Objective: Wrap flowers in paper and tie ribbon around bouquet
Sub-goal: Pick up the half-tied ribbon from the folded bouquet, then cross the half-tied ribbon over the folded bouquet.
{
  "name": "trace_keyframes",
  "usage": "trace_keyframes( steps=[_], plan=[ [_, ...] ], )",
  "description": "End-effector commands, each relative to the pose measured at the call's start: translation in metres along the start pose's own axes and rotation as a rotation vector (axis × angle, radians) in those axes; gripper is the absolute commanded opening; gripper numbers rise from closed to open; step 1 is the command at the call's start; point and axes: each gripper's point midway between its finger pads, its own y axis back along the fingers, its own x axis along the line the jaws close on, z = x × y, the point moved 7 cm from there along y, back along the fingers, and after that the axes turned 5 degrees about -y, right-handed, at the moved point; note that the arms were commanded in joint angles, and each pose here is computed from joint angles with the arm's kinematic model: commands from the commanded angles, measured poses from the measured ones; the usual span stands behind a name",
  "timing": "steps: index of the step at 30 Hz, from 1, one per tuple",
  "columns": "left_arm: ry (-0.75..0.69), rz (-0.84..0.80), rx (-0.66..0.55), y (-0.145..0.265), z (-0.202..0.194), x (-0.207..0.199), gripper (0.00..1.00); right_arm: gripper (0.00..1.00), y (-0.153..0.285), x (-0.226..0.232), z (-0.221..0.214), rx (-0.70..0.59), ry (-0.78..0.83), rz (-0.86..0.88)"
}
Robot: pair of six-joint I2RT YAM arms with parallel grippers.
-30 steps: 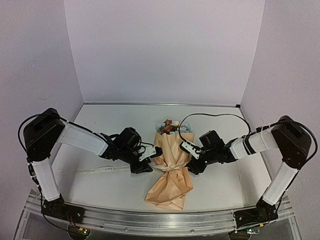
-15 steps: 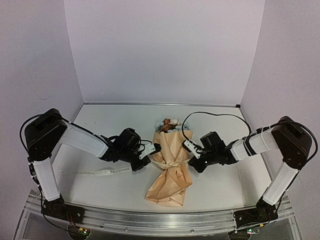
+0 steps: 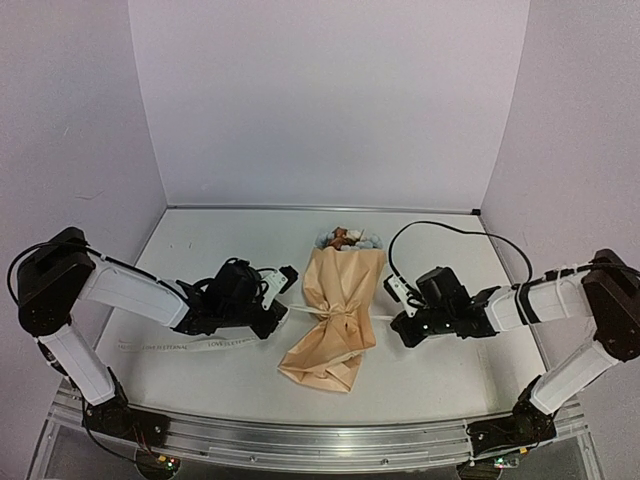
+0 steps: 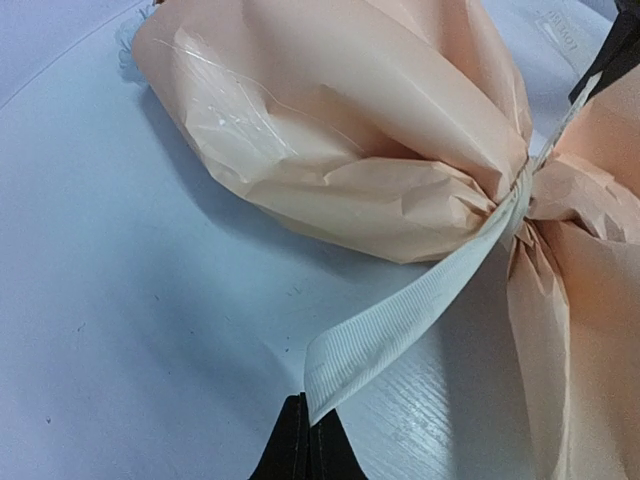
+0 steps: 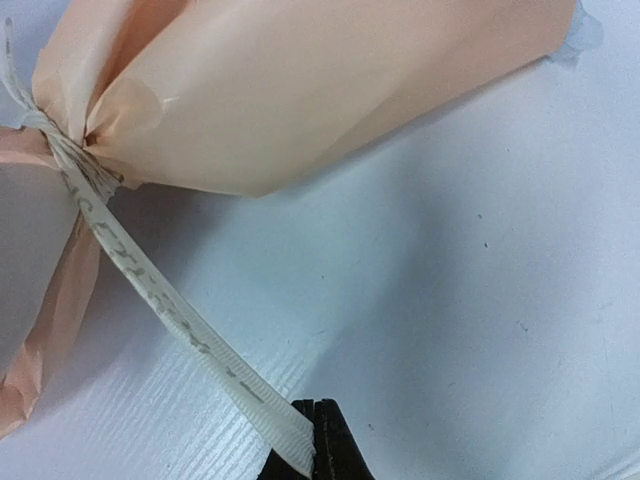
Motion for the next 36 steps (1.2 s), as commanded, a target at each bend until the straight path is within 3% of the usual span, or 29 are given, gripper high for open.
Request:
trace_keyframes(
  steps=[1,5,10,17,22,27,36],
  plan=[
    [0.125,0.114,-0.013,0.016,-0.005,0.016,0.00,0.00,0.009,-0.030,-0.035,0.123,-0.056,-0.229],
    [0.037,0.034,-0.017,0.019,-0.005,-0.013,0.00,0.00,0.019,-0.021,-0.019,0.112,-0.103,-0.158],
    [-0.004,-0.034,0.017,0.012,-0.008,-0.041,0.00,0.00,0.047,-0.004,0.005,0.220,-0.263,-0.065],
    [0.000,-0.094,0.016,0.001,-0.003,-0.062,0.00,0.00,0.087,0.020,0.036,0.400,-0.627,0.016],
    [-0.001,-0.133,-0.005,-0.010,0.008,-0.077,0.00,0.00,0.084,0.034,0.049,0.450,-0.867,0.071],
    [0.034,-0.165,-0.023,-0.020,0.021,-0.087,0.00,0.00,0.078,0.058,0.053,0.481,-0.802,0.109],
    [0.048,-0.153,-0.018,-0.026,0.021,-0.090,0.00,0.00,0.043,0.072,0.009,0.620,-0.718,-0.013]
  ],
)
